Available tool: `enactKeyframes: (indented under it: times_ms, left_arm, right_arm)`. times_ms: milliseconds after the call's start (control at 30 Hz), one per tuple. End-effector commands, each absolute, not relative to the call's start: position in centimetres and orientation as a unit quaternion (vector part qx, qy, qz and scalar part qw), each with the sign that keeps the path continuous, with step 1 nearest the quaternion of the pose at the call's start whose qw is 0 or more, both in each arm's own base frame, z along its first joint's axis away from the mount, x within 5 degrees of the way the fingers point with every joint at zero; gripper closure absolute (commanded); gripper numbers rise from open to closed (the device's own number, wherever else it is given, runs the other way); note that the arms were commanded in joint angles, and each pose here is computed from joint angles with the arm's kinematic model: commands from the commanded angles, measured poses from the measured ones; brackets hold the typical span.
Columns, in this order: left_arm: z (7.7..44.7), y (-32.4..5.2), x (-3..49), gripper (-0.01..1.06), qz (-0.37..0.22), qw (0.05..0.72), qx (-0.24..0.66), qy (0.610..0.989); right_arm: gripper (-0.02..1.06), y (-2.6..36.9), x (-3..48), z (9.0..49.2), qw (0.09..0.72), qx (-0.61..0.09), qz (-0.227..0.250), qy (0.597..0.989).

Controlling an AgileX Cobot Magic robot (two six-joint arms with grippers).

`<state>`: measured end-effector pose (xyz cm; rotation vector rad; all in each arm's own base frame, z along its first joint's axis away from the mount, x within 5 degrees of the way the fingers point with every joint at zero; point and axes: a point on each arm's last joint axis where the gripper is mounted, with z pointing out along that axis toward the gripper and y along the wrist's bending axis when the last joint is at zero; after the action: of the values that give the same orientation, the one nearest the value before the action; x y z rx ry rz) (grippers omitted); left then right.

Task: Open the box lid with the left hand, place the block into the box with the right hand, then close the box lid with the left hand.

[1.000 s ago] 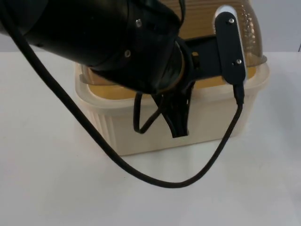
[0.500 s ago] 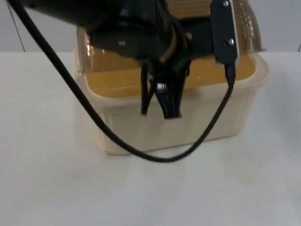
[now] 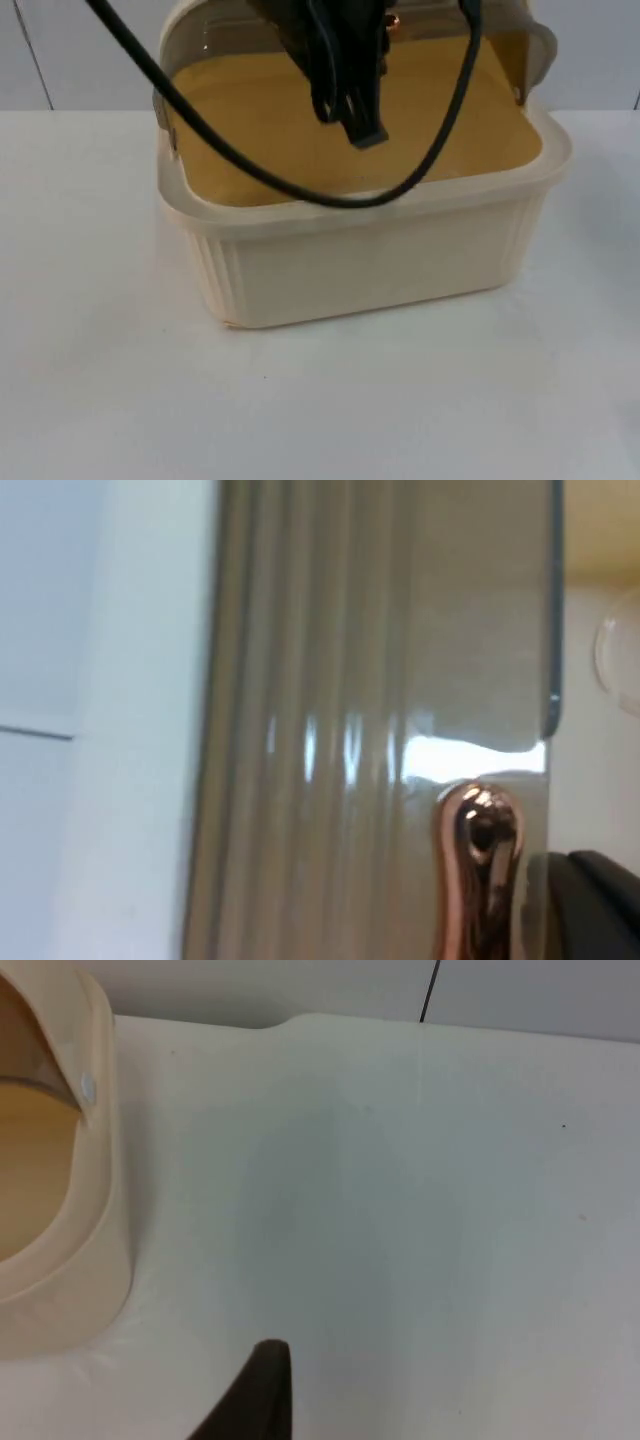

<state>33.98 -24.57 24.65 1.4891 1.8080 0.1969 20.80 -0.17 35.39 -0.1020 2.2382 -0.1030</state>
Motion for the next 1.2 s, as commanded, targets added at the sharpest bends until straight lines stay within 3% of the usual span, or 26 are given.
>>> enactKeyframes:
  times_ms: [0, 200, 400, 600, 767, 900, 1167]
  left_arm:
    - [24.7, -23.3, 34.5, 1.05, 0.061, 0.358, 0.56, 0.745]
    - [25.9, -22.1, 35.8, 1.05, -0.001, 0.368, 0.474, 0.8]
    - [26.5, -21.4, 36.5, 1.05, 0.004, 0.378, 0.462, 0.802]
    - [26.2, -21.2, 35.7, 1.05, -0.008, 0.336, 0.462, 0.821]
    - [27.1, -21.1, 33.8, 1.05, -0.08, 0.276, 0.391, 0.875]
    - [28.8, -20.8, 32.8, 1.05, -0.115, 0.271, 0.332, 0.896]
    - [33.4, -19.8, 30.3, 1.05, -0.16, 0.309, 0.298, 0.889]
  right_arm:
    - [0.0, -0.2, 20.7, 35.7, 0.44, -0.039, -0.043, 0.896]
    - [0.0, -0.2, 20.7, 35.7, 0.44, -0.039, -0.043, 0.896]
    - [0.0, -0.2, 20.7, 35.7, 0.44, -0.039, -0.043, 0.896]
    - [0.0, -0.2, 20.7, 35.7, 0.44, -0.038, -0.041, 0.896]
    - [0.0, -0.2, 20.7, 35.7, 0.44, -0.038, -0.041, 0.896]
    - [0.0, -0.2, 20.7, 35.7, 0.44, -0.038, -0.041, 0.896]
    - [0.0, -0.2, 20.6, 35.5, 0.429, -0.037, -0.039, 0.902]
